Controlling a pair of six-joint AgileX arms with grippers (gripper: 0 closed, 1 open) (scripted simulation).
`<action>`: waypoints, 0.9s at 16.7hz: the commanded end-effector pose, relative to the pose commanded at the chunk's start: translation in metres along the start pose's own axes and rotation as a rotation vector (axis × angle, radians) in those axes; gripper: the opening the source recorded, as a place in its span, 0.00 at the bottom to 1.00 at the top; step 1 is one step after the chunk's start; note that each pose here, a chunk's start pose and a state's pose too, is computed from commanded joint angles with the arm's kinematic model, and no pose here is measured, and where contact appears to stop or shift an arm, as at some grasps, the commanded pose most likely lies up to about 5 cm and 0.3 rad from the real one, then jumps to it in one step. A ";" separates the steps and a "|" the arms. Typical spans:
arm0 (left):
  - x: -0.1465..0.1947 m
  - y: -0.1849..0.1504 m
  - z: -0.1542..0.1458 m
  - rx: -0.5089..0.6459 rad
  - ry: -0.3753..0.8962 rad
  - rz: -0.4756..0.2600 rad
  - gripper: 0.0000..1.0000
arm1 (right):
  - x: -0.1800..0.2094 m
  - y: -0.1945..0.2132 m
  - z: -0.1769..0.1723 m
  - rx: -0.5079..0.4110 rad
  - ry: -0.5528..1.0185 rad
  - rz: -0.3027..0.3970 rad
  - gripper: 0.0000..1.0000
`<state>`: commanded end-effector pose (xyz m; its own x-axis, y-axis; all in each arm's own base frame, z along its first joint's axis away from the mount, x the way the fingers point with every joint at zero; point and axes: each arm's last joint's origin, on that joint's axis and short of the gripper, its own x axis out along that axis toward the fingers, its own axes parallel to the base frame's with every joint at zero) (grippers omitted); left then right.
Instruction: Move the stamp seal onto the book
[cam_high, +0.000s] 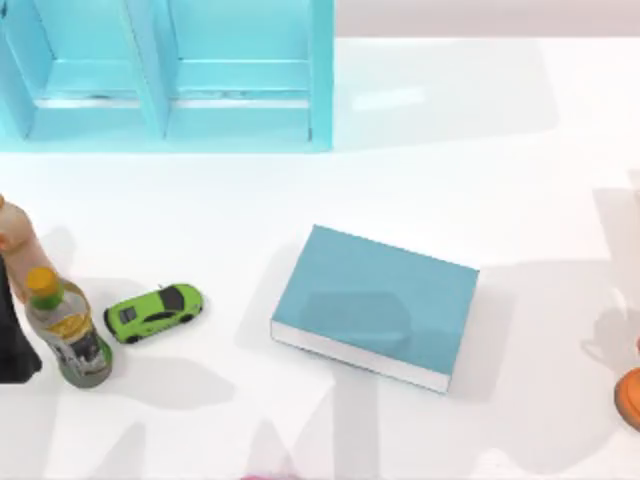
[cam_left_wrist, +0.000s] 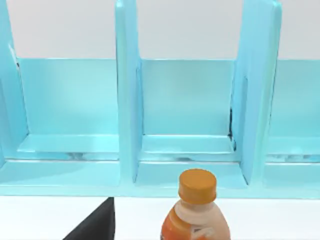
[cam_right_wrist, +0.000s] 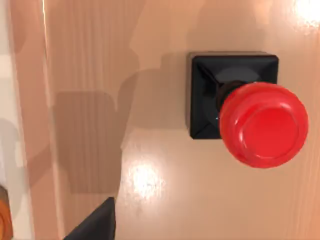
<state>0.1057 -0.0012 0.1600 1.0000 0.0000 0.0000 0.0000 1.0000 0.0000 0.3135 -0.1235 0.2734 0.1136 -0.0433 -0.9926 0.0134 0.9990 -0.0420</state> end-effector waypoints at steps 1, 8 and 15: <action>0.000 0.000 0.000 0.000 0.000 0.000 1.00 | 0.005 -0.007 0.007 0.000 0.036 0.013 1.00; 0.000 0.000 0.000 0.000 0.000 0.000 1.00 | 0.016 -0.023 0.022 -0.001 0.114 0.045 1.00; 0.000 0.000 0.000 0.000 0.000 0.000 1.00 | 0.049 -0.022 0.021 -0.001 0.118 0.046 1.00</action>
<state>0.1057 -0.0012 0.1600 1.0000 0.0000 0.0000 0.0000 1.0000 0.0000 0.3399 -0.1480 0.2285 -0.0034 0.0041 -1.0000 0.0102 0.9999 0.0041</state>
